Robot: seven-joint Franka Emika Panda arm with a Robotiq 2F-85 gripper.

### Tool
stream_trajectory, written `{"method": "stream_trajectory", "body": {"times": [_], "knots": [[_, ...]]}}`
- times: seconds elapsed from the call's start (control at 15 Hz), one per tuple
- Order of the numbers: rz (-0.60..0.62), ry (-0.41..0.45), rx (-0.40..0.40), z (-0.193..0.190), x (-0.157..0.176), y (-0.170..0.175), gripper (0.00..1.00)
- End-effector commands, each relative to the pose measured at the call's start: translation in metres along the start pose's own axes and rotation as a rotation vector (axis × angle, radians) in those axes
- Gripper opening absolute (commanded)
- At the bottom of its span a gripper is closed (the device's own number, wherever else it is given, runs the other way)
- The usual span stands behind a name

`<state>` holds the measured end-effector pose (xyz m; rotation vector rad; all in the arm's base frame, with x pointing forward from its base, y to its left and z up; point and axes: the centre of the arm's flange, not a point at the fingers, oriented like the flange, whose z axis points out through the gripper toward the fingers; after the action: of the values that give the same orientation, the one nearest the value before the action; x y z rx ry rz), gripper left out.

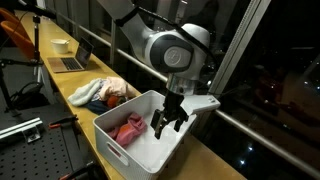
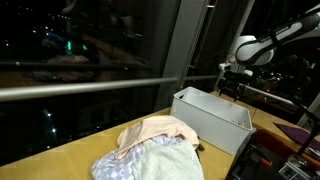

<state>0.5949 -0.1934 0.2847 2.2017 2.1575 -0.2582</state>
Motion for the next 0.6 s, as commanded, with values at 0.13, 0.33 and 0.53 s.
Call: {"method": "stream_trajectory", "body": {"times": [0.13,0.33,0.53], "knots": [[0.001,-0.002,0.048,0.039,0.008,-0.028,1.00],[-0.006,-0.016,0.066,0.070,0.007,-0.045,1.00],[-0.017,-0.039,0.074,0.091,0.009,-0.053,1.00]]}}
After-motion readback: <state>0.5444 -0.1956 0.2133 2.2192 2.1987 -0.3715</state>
